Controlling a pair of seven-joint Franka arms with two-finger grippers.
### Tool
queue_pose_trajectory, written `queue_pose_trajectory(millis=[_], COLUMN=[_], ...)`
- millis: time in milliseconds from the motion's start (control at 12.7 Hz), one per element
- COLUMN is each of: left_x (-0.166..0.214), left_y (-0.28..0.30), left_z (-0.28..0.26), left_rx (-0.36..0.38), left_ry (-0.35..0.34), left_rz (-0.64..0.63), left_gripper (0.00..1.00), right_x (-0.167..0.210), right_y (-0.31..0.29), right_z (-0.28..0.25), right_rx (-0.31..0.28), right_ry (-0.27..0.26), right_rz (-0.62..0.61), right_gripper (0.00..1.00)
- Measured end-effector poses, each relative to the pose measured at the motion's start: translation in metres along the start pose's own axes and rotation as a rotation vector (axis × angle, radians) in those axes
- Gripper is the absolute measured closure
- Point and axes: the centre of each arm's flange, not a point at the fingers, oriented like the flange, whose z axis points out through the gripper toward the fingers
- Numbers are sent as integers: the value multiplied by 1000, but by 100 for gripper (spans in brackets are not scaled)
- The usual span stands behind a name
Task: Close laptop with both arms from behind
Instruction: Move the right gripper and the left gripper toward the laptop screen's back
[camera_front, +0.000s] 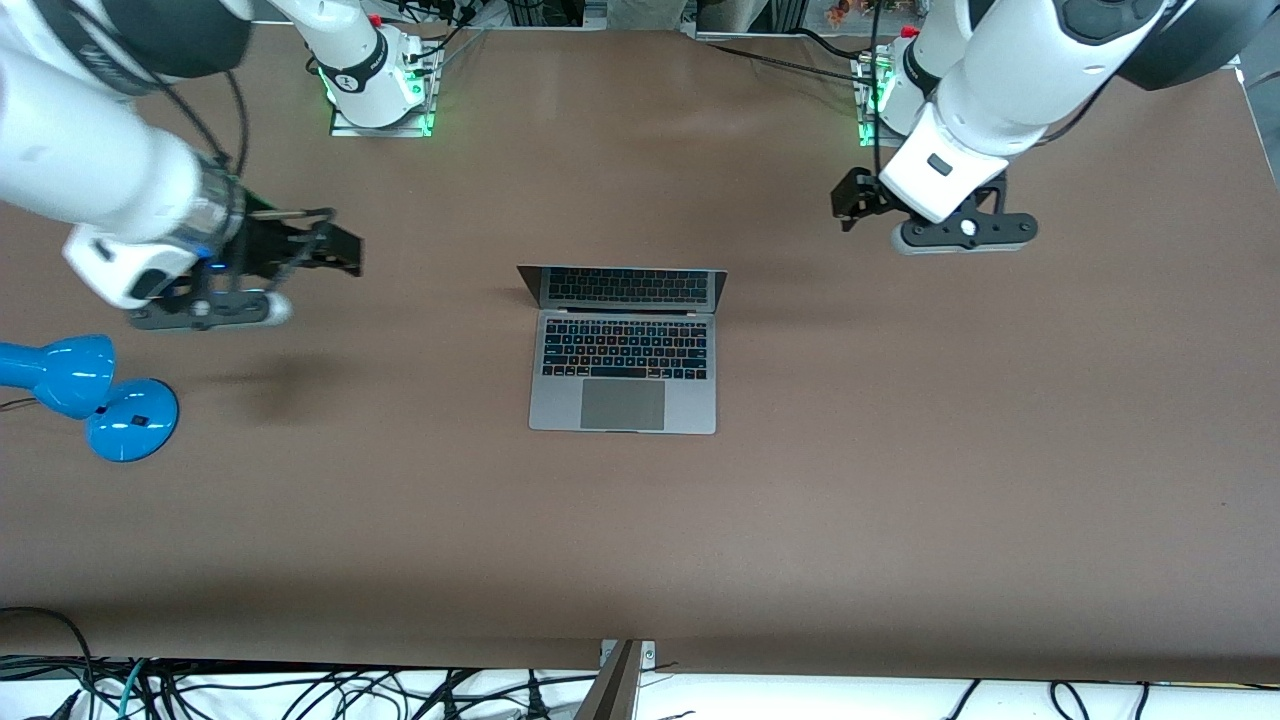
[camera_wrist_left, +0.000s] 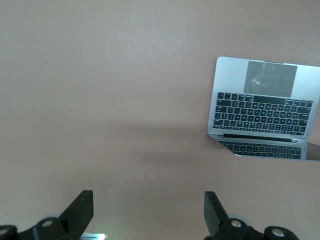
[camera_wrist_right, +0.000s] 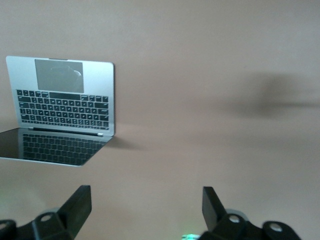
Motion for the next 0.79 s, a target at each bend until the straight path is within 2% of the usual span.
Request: queue_pose_trajectory(millis=[79, 157, 314, 393, 471, 550, 628, 707, 785], left_x=[-6, -15, -31, -39, -45, -49, -51, -53, -54], left_y=[5, 14, 37, 48, 58, 65, 70, 73, 76], left_z=[7, 13, 26, 35, 44, 53, 59, 62, 63], left_rx=[-2, 1, 5, 4, 2, -3, -17, -32, -41], left_ry=[-1, -3, 2, 7, 13, 19, 20, 18, 17], left_rz=[-7, -17, -40, -49, -56, -57, -62, -68, -69], left_gripper=[5, 6, 12, 12, 19, 31, 44, 56, 67], right_x=[-2, -4, -5, -6, -7, -10, -13, -16, -18], right_y=[-13, -25, -46, -58, -73, -91, -108, -124, -135], right_z=[7, 14, 28, 36, 44, 54, 63, 72, 82], right_rx=[11, 27, 59, 68, 71, 72, 70, 67, 62], right_ry=[-18, -39, -80, -94, -101, -104, -108, -116, -127], right_rz=[16, 31, 57, 68, 75, 75, 69, 59, 46], right_gripper=[6, 13, 37, 49, 57, 58, 67, 81, 87])
